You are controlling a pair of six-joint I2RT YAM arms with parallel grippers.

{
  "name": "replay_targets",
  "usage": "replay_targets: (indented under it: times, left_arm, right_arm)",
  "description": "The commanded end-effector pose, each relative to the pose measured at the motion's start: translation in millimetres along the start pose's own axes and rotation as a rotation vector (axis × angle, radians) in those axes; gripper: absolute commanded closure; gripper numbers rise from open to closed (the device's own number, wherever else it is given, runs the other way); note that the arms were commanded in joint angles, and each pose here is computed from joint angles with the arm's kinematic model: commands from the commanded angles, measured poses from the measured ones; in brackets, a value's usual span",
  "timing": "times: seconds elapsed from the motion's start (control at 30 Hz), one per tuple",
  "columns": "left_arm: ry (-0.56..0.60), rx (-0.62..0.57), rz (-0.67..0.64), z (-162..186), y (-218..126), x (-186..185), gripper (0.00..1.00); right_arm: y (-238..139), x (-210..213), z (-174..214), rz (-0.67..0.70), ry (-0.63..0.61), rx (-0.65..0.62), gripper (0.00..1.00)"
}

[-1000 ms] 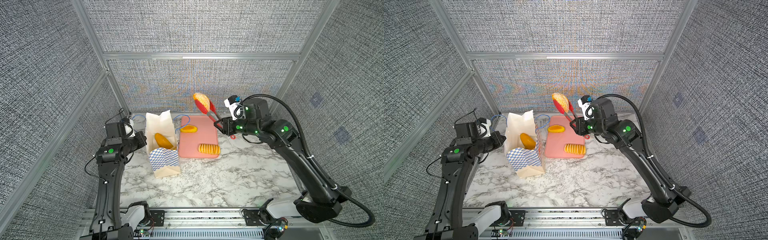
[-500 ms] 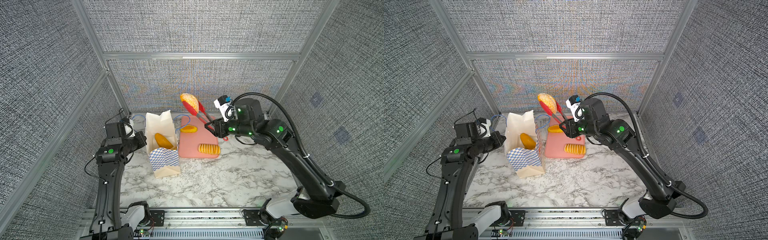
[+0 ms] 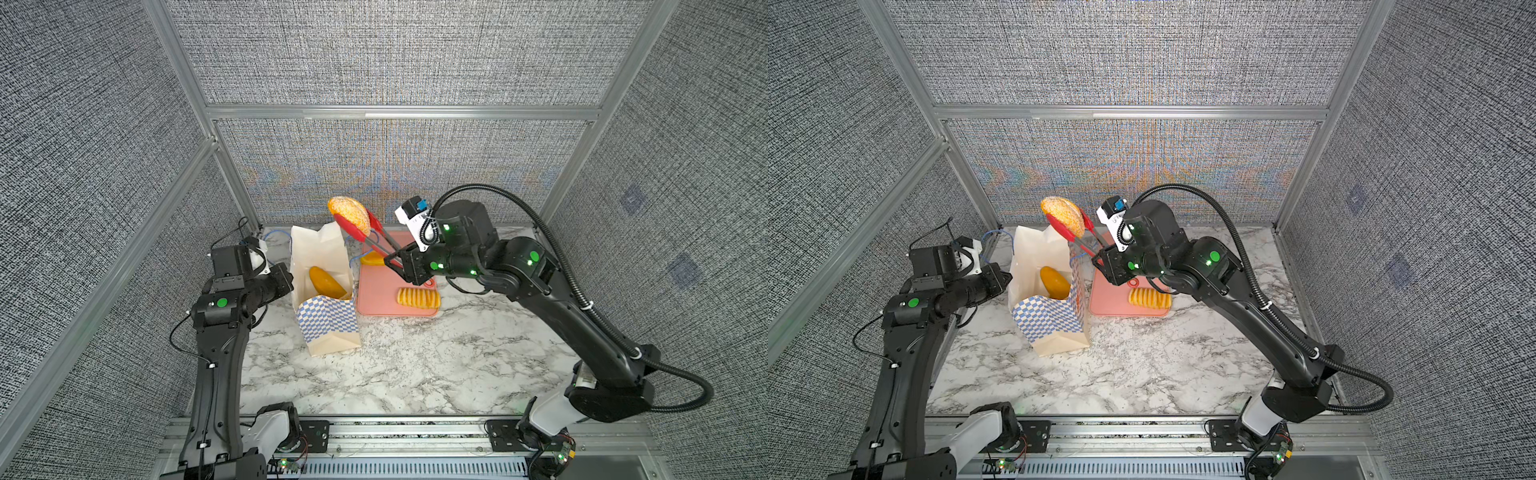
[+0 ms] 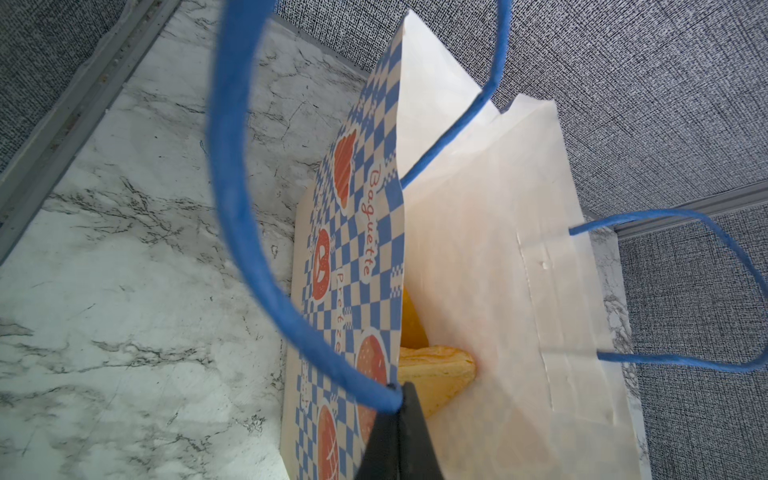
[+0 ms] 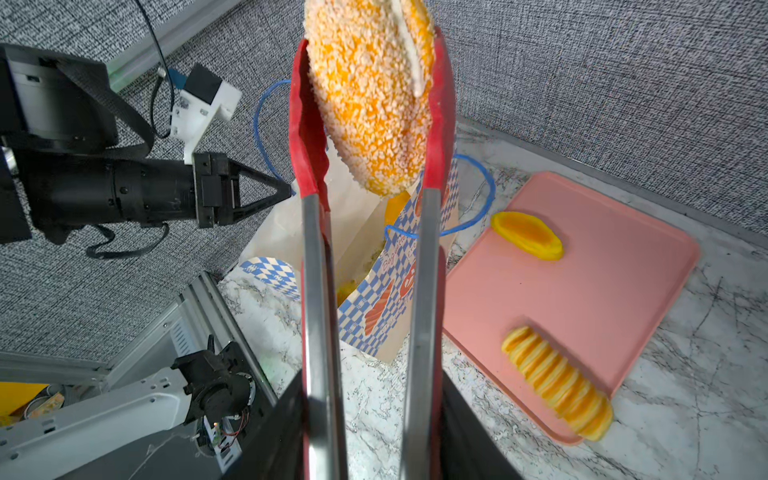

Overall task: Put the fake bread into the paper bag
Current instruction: 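Lift the sugared bun with the tongs and carry it over the bag, then lower the sugared bun into the bag and open the tongs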

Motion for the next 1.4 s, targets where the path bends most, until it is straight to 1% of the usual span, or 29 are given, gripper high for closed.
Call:
replay_targets:
  times: [0.0,0.27,0.63,1.17,1.37]
  left_arm:
    - [0.007,-0.016,0.008,-2,-1,-1,1.00]
    - [0.009,-0.017,0.005,0,-2,-1,1.00]
    - [0.004,-0.013,0.002,3,0,2,1.00]
    - [0.009,-0.016,-0.003,4,-1,2,1.00]
    - [0.006,-0.016,0.000,3,0,2,1.00]
  right_arm:
    - [3,7,-3,0.021,-0.047,-0.007,0.54]
    - [25,30,-1,0.016,-0.115,0.044,0.54]
    - [53,43,10,0.028,-0.155,0.113,0.54]
    - [85,43,30,0.061,-0.165,0.212,0.54]
    - [95,42,36,0.071,-0.172,0.240,0.52]
Point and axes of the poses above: each gripper's point midway between its finger pads, its own y axis out along the fingers, its own x axis along the line the jaws close on, z = x × y, the point moved 9 cm from there along -y, back along the fingers, and after that the axes turned 2 degrees about -y, right-handed, at the moved point
